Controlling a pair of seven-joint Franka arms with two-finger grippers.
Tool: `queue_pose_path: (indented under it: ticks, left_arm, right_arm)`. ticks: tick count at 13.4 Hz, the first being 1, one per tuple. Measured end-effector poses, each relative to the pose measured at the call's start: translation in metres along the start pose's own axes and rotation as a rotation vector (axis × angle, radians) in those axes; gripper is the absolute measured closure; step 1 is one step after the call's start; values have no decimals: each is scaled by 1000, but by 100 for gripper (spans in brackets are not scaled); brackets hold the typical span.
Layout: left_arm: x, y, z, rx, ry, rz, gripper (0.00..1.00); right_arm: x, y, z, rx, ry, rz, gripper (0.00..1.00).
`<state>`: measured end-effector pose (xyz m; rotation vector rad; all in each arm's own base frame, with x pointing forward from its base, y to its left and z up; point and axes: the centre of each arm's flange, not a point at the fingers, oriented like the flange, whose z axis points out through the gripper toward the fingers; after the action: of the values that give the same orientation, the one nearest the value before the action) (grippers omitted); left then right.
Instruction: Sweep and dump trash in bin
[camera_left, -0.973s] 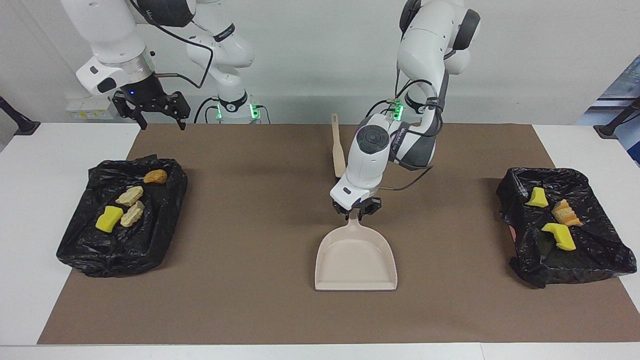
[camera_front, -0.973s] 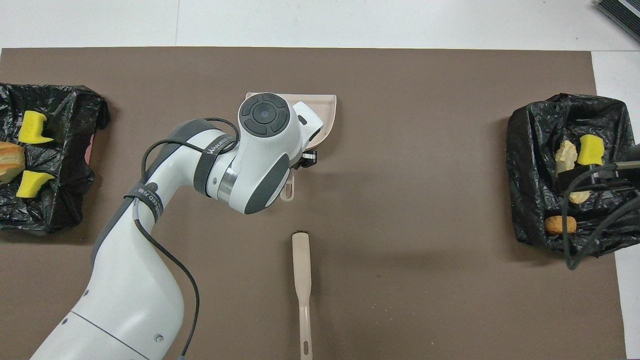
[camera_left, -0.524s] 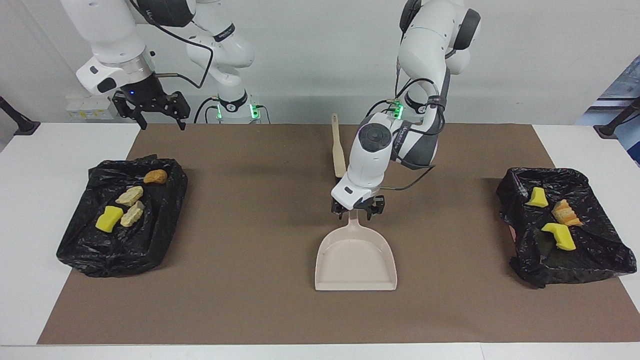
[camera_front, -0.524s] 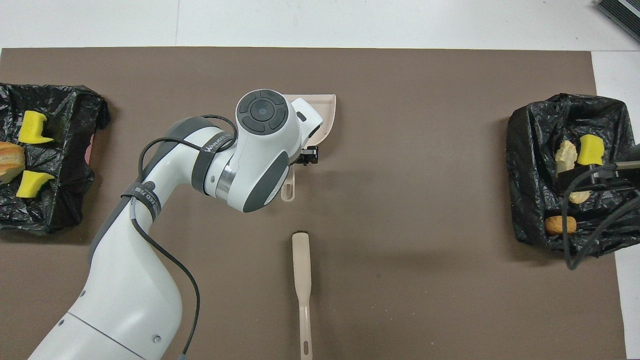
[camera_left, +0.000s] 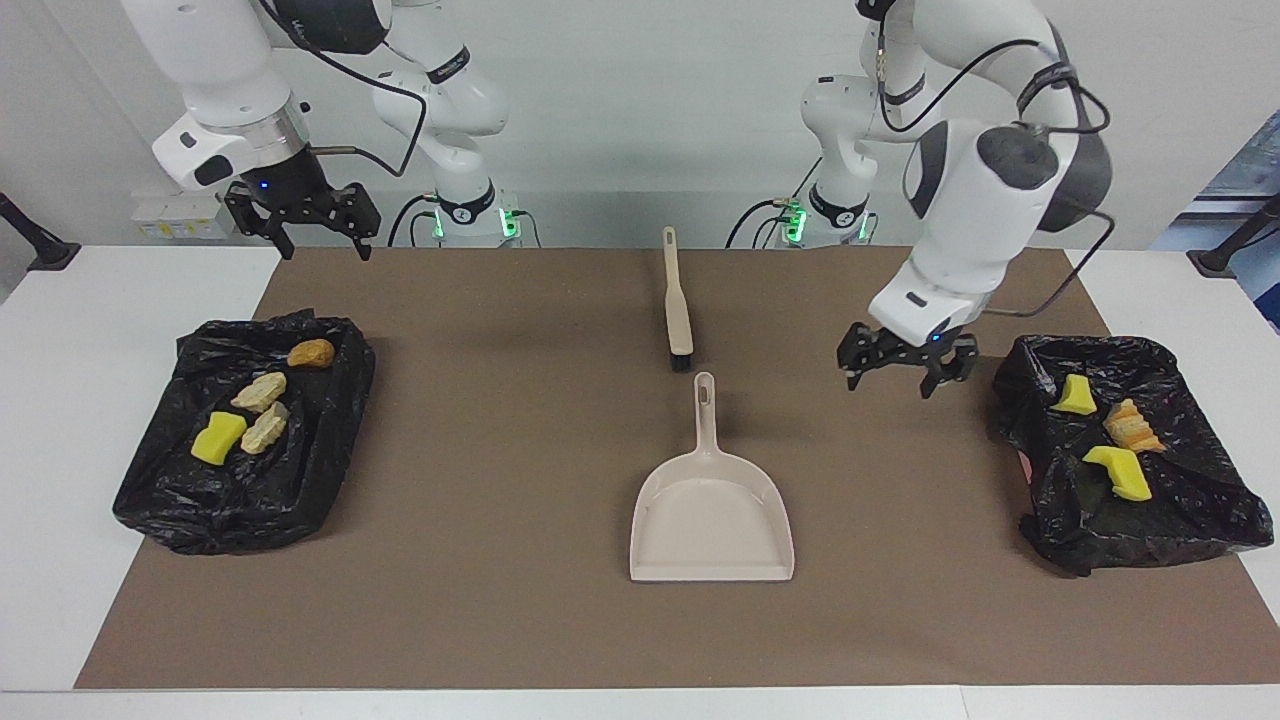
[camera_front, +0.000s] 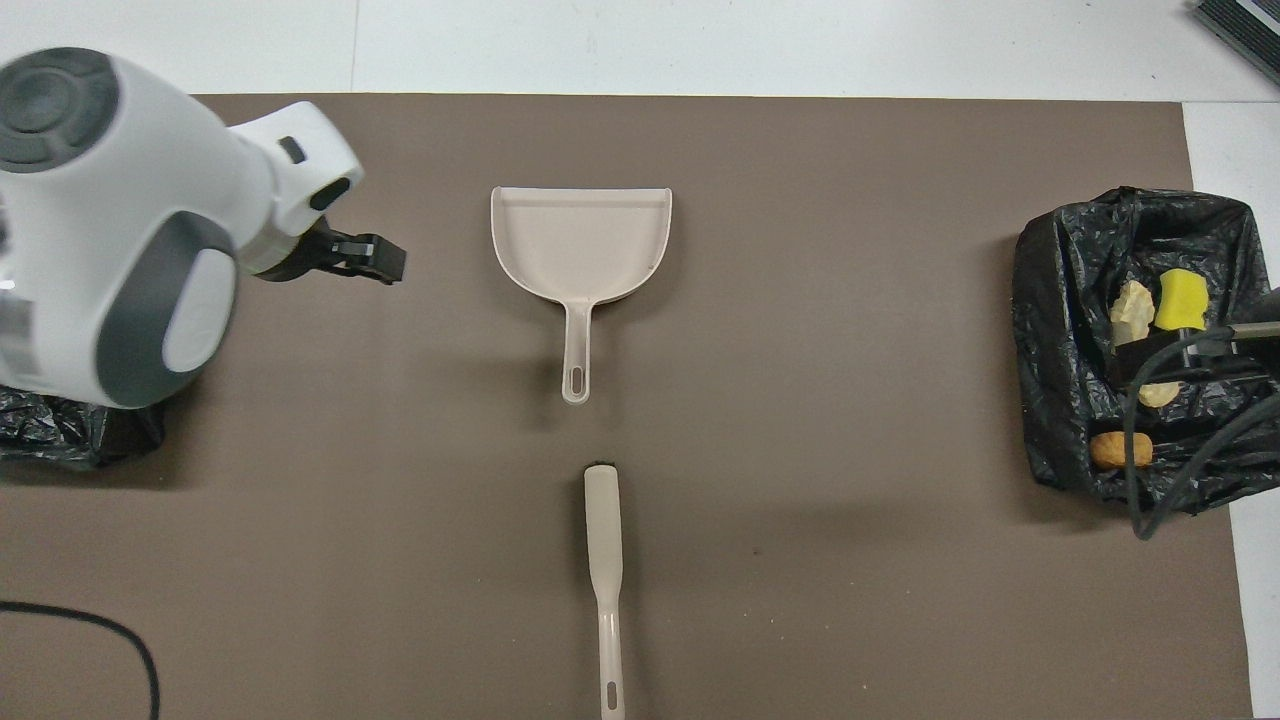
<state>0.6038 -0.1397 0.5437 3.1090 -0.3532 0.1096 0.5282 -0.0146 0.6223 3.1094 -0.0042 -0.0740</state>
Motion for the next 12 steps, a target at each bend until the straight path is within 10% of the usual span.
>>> queue_pose_path:
  ticks: [12]
  left_arm:
    - [-81,-57,-134,-11,-85,-63,0]
  right_arm:
    - [0,0,0,0,0,0,0]
